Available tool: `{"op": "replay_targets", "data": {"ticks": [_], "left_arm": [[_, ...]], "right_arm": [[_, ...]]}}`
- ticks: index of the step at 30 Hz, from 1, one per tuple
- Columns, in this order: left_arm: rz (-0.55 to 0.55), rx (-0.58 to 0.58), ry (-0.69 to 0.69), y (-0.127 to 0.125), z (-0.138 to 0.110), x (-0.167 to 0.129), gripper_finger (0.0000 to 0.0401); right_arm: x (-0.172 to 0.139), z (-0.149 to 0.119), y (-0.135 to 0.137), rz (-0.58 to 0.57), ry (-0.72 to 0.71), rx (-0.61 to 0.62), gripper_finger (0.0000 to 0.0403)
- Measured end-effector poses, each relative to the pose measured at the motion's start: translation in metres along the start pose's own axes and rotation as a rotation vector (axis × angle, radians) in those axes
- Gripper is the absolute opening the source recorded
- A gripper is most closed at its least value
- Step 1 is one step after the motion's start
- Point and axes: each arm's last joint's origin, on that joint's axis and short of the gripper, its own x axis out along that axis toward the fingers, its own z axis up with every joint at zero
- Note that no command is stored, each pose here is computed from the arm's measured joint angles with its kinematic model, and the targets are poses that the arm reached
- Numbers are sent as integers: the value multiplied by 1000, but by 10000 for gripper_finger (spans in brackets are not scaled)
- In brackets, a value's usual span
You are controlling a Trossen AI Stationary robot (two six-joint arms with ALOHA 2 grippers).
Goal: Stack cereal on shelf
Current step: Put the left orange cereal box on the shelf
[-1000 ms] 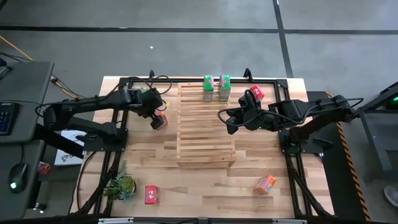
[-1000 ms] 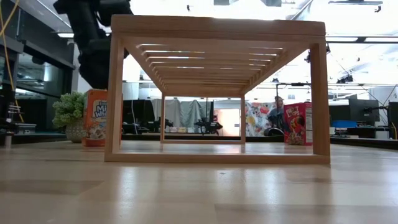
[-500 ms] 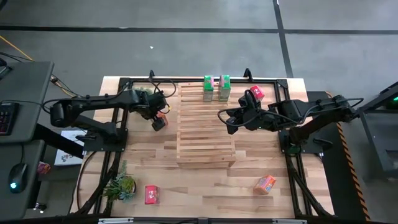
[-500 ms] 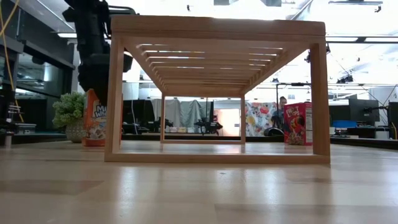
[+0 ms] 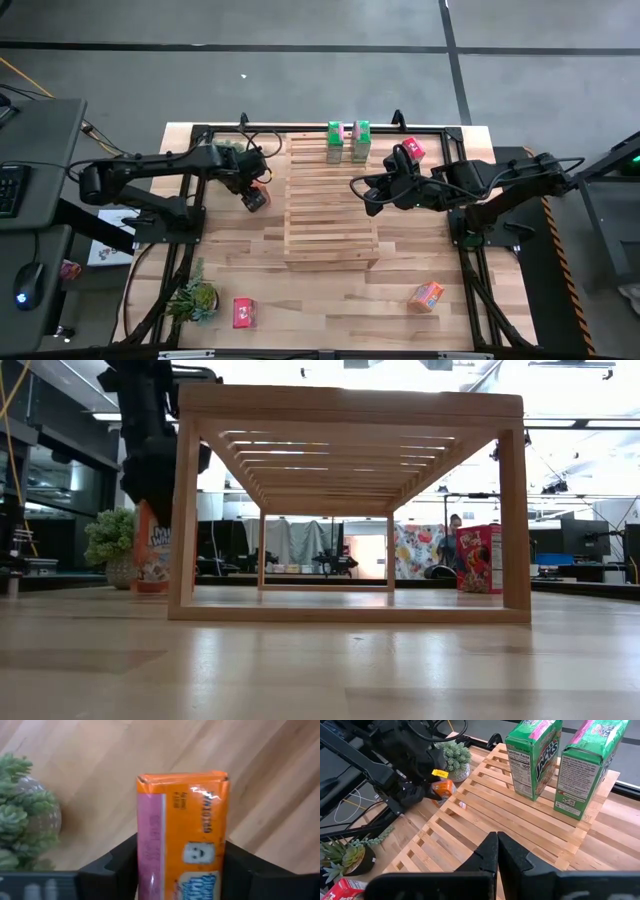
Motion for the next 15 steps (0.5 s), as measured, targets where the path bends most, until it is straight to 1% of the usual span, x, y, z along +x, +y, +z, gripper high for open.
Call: {"op": "replay_targets", "data": {"ticks": [2,6,10,15], "left_arm": [[-7,0,9,0,0,-10,182],[-17,16,-20,0,4,-48,171],[-36,31,-94,0,8,-103,170],[-74,108,-228,-4,11,-179,169]], "right_arm": [[0,0,0,0,0,-6,0],[0,0,0,-1,0,-19,0],[0,0,0,0,1,-19,0],[-2,1,0,11,-3,-11,0]]}}
